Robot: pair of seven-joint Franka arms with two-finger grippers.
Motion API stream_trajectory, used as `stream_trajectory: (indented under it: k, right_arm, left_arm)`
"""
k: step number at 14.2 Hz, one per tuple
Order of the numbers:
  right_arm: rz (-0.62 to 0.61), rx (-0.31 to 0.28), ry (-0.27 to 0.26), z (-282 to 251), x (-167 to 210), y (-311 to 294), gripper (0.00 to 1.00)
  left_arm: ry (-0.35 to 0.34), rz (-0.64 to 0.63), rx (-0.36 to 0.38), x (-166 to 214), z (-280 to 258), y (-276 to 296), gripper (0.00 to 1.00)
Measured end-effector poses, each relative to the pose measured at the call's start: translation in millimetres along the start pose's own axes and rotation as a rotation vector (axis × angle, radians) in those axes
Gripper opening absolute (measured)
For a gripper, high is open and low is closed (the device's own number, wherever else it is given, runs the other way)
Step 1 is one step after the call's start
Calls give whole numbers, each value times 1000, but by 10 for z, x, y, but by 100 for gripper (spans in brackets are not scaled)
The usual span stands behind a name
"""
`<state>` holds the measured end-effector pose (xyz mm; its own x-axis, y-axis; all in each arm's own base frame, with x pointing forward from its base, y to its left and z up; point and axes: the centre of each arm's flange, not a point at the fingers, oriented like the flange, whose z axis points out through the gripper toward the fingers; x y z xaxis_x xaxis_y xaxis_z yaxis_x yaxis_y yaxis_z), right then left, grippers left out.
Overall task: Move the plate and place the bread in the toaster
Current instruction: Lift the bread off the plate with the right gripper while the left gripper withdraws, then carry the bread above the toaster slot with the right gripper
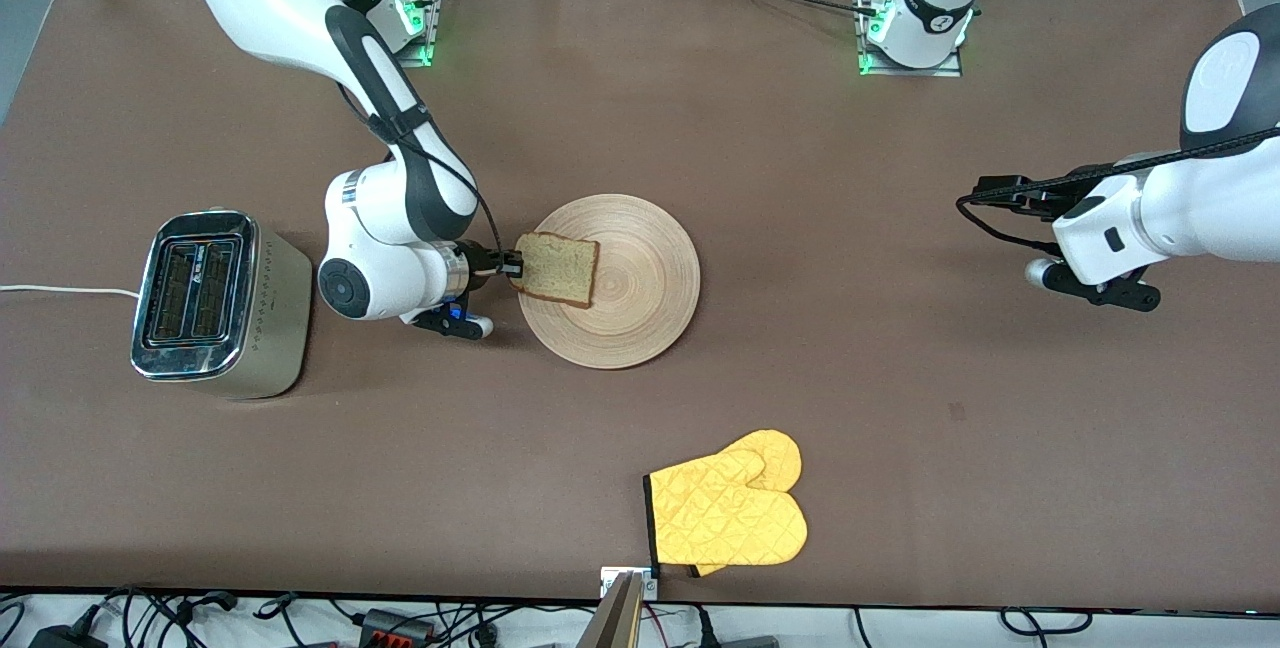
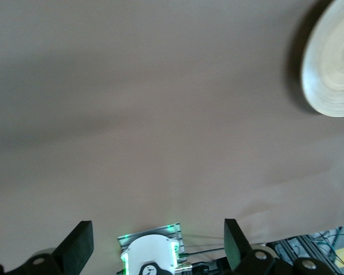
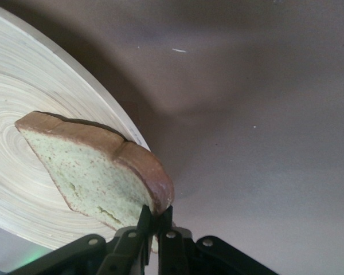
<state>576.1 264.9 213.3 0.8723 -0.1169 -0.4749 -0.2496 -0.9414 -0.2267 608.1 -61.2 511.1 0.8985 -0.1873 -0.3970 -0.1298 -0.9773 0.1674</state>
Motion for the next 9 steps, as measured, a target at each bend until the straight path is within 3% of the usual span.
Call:
stream_trajectory:
  k: [3,5,7,9]
  right_arm:
    - [-10,3,9,-39,-7,-60,6]
    - [-24,11,25,-155,-21,-134,6]
    - [-19,7,23,-472,-120,-200,5]
    - [-11,-46,20,-1000,-262,-213,5]
  left_arm:
    - [8,-24,15,5,-11,-69,100]
    - [37,-108,28,25,-43,-121,100]
    - [61,-206,50,18,-85,-119,100]
    - [110,-244,92,40,-144,-111,100]
